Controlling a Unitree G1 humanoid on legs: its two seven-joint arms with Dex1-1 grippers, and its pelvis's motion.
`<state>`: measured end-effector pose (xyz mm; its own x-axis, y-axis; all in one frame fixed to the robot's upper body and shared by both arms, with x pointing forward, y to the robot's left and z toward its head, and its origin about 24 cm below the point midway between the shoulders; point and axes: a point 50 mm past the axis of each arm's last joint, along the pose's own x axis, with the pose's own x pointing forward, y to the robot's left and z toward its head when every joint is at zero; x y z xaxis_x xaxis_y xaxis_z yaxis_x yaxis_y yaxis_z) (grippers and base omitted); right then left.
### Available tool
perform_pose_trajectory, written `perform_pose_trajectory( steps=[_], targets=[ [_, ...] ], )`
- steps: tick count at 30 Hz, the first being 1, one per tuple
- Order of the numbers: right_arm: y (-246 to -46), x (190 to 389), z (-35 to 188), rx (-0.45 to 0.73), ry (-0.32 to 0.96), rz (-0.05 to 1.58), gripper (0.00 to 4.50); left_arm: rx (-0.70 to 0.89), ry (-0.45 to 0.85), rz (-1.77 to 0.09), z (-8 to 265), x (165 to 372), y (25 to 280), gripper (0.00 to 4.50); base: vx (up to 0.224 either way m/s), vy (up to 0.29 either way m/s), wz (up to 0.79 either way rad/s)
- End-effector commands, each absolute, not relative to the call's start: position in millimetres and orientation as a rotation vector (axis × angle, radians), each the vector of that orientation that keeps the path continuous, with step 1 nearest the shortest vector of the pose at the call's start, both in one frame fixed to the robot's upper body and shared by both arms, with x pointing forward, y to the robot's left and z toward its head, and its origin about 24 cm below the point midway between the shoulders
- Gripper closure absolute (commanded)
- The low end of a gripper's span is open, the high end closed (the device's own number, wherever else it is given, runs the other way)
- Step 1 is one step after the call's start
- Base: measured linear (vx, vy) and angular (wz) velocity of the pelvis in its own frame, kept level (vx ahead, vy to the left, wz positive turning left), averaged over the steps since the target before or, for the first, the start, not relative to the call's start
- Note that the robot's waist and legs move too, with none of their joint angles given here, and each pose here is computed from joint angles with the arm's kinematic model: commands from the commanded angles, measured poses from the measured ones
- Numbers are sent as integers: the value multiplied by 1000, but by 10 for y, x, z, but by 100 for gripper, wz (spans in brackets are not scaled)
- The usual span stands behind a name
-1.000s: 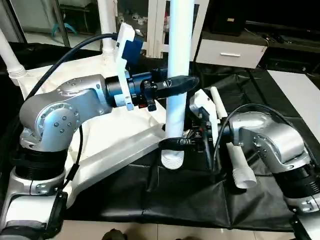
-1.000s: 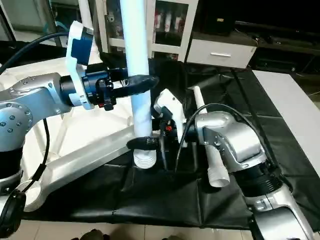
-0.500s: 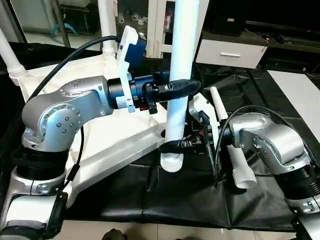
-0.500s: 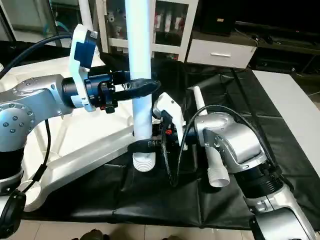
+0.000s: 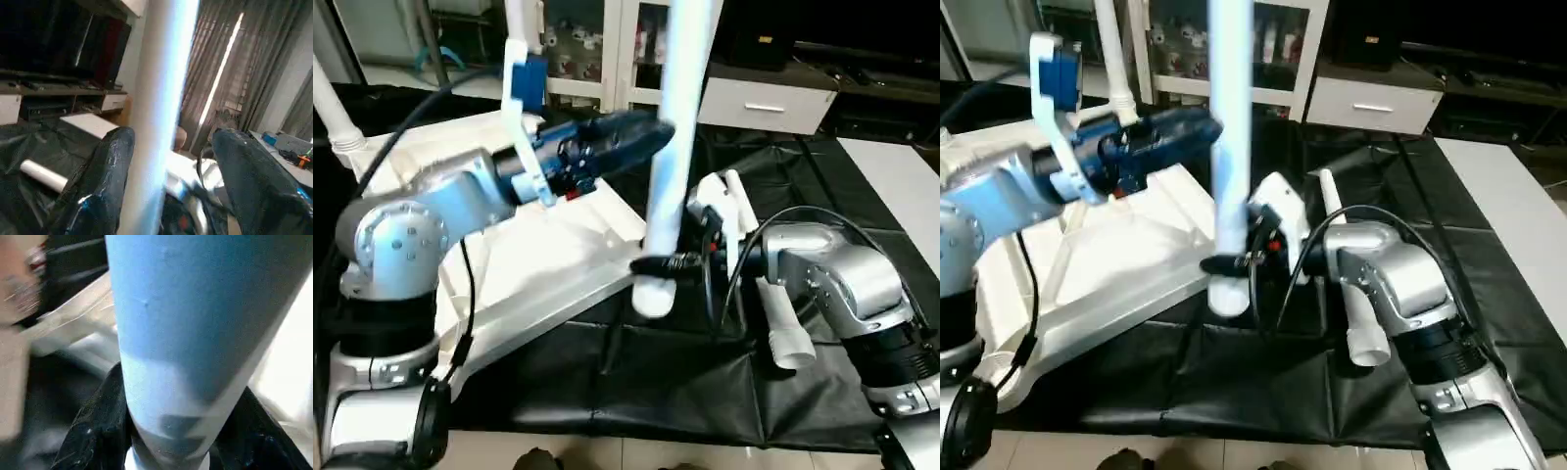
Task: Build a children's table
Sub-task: Pick table leg
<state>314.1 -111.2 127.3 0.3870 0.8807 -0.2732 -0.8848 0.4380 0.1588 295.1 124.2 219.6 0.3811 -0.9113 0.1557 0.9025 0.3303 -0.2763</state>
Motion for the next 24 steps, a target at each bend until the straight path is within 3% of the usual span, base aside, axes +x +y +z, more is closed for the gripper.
perform_pose_trajectory(
  steps=[1, 3, 4, 6, 8, 11, 12, 22, 23, 24],
  targets=[
    [-1313, 3283, 1354, -33, 265, 930, 264, -227, 86, -1157, 2070, 2942, 1249, 118, 0, 0, 0],
    [-1429, 3347, 1358, -47, 235, 810, 264, -91, 162, -1103, 1867, 2946, 1270, 117, 0, 0, 0],
    [-1531, 3368, 1395, -20, 194, 717, 264, 89, 202, -1039, 1615, 2964, 1245, 117, 0, 0, 0],
    [-1609, 3369, 1429, 25, 163, 653, 264, 217, 224, -1011, 1409, 2953, 1203, 117, 0, 0, 0],
    [-1689, 3297, 1450, 68, 142, 601, 264, 213, 250, -914, 1129, 2961, 1074, 117, 0, 0, 0],
    [-1719, 3235, 1437, 57, 150, 590, 264, 226, 309, -840, 984, 2985, 1047, 117, 0, 0, 0],
    [-1749, 3180, 1429, 65, 150, 570, 264, 197, 388, -782, 868, 2994, 1053, 117, 0, 0, 0],
    [-1611, 3052, 1330, 55, 155, 562, 264, 273, 472, -599, 632, 3118, 1211, 117, 0, 0, 0],
    [-1593, 3046, 1323, 50, 155, 564, 264, 266, 484, -598, 619, 3114, 1214, 144, 0, 0, 0],
    [-1578, 3044, 1321, 48, 154, 565, 264, 253, 502, -605, 603, 3101, 1212, 144, 0, 0, 0]
  ],
)
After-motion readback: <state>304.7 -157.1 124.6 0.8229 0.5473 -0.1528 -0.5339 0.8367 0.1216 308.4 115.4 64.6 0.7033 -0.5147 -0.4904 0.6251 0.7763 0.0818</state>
